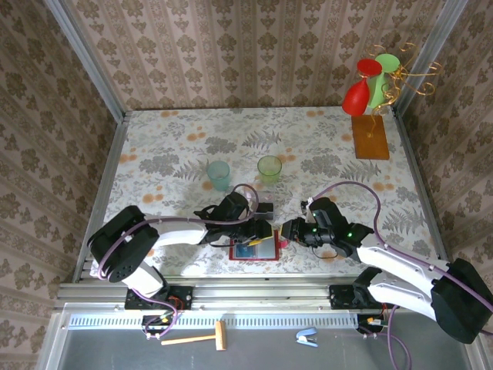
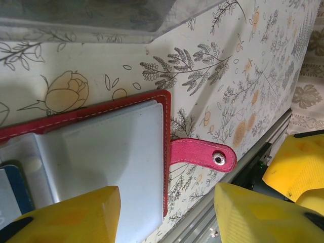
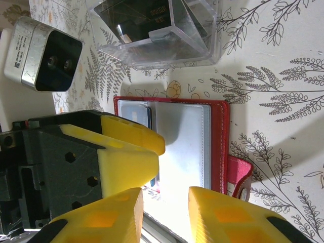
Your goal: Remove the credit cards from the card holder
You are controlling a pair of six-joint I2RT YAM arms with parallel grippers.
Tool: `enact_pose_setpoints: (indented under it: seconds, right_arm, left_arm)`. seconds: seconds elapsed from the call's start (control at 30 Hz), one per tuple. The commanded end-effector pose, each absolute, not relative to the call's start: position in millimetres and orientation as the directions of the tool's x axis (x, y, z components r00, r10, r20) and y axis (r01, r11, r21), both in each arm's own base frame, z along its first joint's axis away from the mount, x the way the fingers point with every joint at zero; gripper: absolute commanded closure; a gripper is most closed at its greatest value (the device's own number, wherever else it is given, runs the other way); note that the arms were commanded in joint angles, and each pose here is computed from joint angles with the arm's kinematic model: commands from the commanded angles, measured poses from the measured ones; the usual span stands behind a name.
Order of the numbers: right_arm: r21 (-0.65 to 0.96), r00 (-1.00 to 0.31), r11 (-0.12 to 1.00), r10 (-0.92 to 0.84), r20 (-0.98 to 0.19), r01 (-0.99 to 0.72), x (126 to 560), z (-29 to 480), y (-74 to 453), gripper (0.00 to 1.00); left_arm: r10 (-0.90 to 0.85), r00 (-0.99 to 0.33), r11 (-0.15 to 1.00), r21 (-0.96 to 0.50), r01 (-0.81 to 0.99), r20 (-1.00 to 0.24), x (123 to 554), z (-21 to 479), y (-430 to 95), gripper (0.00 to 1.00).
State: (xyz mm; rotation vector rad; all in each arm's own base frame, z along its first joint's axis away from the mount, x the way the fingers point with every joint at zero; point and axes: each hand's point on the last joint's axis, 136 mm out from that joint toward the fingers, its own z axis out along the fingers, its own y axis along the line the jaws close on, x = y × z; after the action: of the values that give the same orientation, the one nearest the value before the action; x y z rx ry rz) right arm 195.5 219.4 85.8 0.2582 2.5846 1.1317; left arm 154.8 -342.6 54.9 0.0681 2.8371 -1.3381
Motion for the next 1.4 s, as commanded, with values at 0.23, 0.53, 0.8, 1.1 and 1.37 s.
enact_pose_setpoints:
  seconds: [0.23,0.53,0.8,1.1,1.37]
  right_arm:
    - [0.748,-0.945,0.66,0.28,-0.166,0.064,200.5,78.2,228.6,0.71]
    - [0.739,-0.962,0.672,0.229,-0.152,0.043,201.9,75.1,255.0,0.73]
    - [0.732,-0.978,0.681,0.158,-0.133,0.01,199.1,71.7,292.1,0.74]
    - [0.711,-0.988,0.703,0.112,-0.104,0.005,198.0,61.8,317.7,0.75]
    - [0.696,-0.993,0.718,0.09,-0.073,0.014,196.4,50.6,328.3,0.75]
  left_arm:
    - [0.013,-0.999,0.605,-0.795,0.047,-0.05,159.2,68.8,-331.1,0.47]
    - [-0.025,-0.998,0.601,-0.799,0.031,-0.057,159.5,69.5,-309.9,0.48]
    - [-0.076,-0.995,0.606,-0.796,0.002,-0.061,158.3,64.2,-283.0,0.5]
    - [-0.104,-0.993,0.621,-0.784,-0.019,-0.059,153.2,54.9,-260.9,0.5]
    - [-0.118,-0.992,0.628,-0.777,-0.035,-0.051,150.7,47.4,-251.1,0.51]
